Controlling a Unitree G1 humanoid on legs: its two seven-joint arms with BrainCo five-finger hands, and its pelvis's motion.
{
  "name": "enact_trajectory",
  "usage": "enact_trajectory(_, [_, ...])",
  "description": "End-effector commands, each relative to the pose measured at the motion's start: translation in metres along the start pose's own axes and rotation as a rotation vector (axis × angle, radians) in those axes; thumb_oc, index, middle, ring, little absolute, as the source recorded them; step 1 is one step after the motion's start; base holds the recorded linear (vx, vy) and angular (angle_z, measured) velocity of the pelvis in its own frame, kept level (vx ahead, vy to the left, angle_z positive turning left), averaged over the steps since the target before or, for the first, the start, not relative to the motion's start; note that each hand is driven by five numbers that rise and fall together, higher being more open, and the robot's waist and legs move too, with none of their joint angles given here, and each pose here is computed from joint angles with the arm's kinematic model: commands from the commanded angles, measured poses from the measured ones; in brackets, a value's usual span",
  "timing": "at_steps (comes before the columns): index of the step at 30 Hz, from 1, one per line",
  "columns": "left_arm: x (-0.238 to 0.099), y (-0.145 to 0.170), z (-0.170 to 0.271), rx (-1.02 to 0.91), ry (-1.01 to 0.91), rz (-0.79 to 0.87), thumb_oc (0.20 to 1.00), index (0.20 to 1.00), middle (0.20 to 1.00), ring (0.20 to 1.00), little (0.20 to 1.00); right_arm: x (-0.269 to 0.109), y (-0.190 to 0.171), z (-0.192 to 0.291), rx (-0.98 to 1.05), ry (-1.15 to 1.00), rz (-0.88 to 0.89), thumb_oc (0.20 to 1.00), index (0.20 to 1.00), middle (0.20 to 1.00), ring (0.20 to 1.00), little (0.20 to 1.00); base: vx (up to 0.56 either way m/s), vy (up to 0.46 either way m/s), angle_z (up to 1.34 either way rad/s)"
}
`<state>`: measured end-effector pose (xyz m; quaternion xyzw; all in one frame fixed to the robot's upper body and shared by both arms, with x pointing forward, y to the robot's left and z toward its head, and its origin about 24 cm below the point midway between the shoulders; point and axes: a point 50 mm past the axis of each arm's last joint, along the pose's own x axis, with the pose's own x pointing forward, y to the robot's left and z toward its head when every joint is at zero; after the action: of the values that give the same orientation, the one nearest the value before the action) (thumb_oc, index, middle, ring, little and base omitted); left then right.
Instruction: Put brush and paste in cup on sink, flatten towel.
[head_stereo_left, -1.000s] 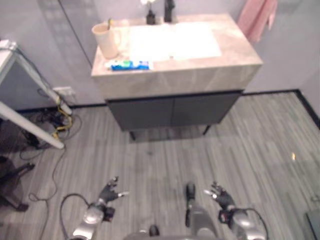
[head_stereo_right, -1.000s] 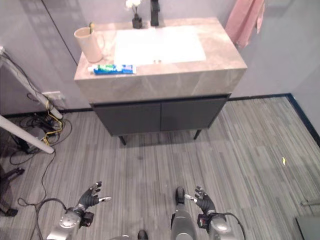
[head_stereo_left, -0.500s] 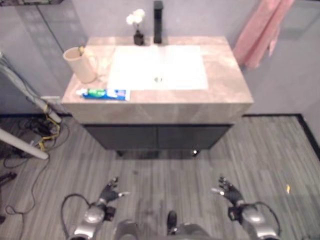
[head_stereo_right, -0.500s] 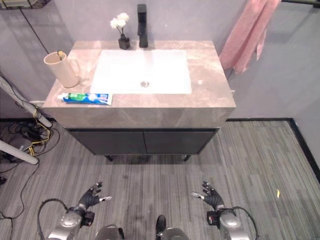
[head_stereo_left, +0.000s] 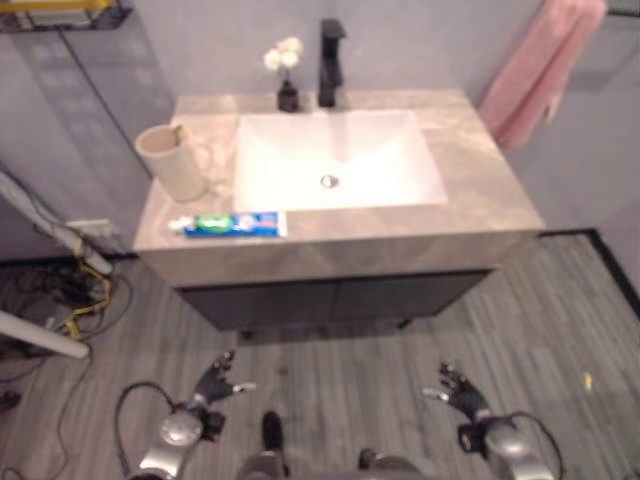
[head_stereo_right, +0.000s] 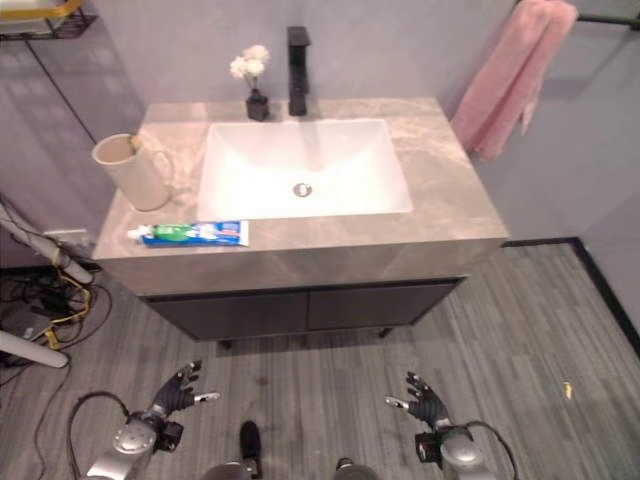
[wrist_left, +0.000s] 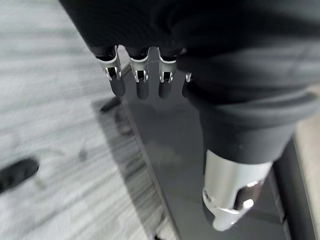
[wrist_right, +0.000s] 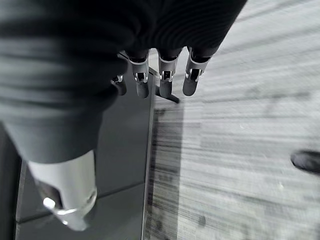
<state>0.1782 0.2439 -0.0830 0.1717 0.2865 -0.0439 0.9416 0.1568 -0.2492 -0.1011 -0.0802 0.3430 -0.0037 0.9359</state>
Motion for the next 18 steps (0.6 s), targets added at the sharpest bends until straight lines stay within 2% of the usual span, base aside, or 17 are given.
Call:
enact_trajectory(1, [-0.007, 0.016, 0.008, 0.1, -0.064, 0.001, 1.0, 1.0, 1.0, 1.0, 1.0, 0.007, 0.007, 0.031, -0.045, -0.13, 0.044, 1.0, 1.0, 1.0, 1.0, 1.0, 0.13, 0.257, -0.24])
enact_trajectory(4, [-0.012, 0.021, 0.012, 0.167, -0.088, -0.018, 1.0, 1.0, 1.0, 1.0, 1.0, 0.007, 0.012, 0.036, -0.042, -0.161, 0.063, 1.0, 1.0, 1.0, 1.0, 1.0, 0.16, 0.372, -0.14])
enact_trajectory(8, [-0.022, 0.022, 0.01, 0.254, -0.086, -0.095, 1.0, 1.0, 1.0, 1.0, 1.0, 0.01, 0.015, 0.047, -0.153, -0.186, 0.109, 1.0, 1.0, 1.0, 1.0, 1.0, 0.15, 0.163, -0.25])
enact_trajectory(15, [-0.033, 0.036, 0.016, 0.37, -0.106, -0.138, 1.0, 1.0, 1.0, 1.0, 1.0, 0.014, 0.019, 0.075, -0.24, -0.272, 0.159, 1.0, 1.0, 1.0, 1.0, 1.0, 0.09, -0.092, -0.21])
enact_trajectory(18, [-0.034, 0.042, 0.023, 0.403, -0.127, -0.133, 1.0, 1.0, 1.0, 1.0, 1.0, 0.013, 0.02, 0.074, -0.251, -0.271, 0.181, 1.0, 1.0, 1.0, 1.0, 1.0, 0.13, -0.321, 0.04])
